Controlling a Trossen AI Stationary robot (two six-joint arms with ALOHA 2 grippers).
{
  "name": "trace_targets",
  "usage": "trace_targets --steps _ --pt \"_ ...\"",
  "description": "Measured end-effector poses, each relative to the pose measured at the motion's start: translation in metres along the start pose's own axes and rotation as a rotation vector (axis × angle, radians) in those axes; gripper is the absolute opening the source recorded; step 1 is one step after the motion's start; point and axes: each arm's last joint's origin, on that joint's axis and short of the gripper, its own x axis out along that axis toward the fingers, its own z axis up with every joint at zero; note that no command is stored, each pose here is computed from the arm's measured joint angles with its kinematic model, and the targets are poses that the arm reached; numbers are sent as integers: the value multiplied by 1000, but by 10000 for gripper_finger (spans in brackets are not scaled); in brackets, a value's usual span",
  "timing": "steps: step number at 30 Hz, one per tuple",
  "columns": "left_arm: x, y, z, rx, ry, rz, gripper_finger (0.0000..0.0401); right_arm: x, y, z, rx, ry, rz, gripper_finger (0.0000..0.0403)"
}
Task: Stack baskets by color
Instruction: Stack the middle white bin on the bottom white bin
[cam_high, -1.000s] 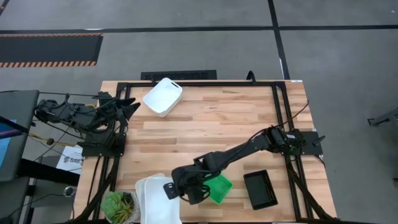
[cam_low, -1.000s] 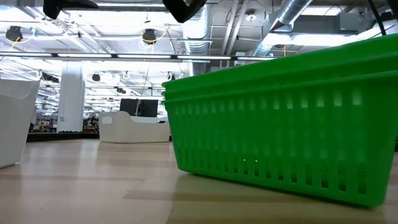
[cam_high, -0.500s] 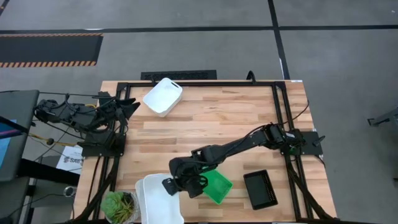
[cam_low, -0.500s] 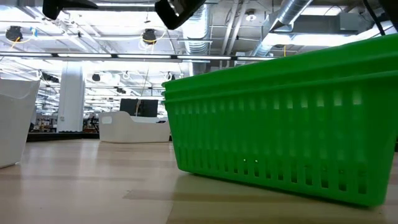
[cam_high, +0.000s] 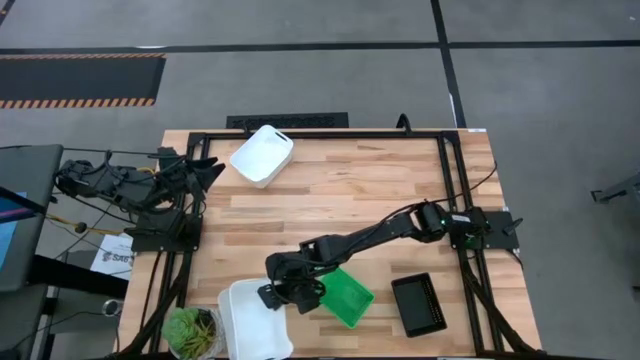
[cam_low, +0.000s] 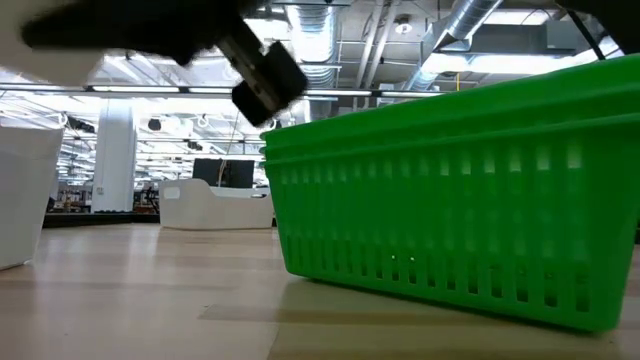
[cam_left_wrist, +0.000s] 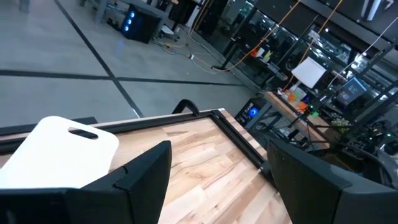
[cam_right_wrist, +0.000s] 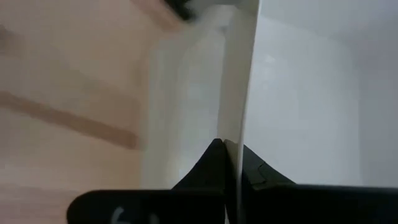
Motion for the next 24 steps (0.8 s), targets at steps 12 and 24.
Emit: trace_targets --steps 12,24 --pt "0 0 0 1 0 1 254 -1 9 -4 55 -14 71 18" --pt "0 0 0 4 -5 7 254 -5 18 -8 90 -22 145 23"
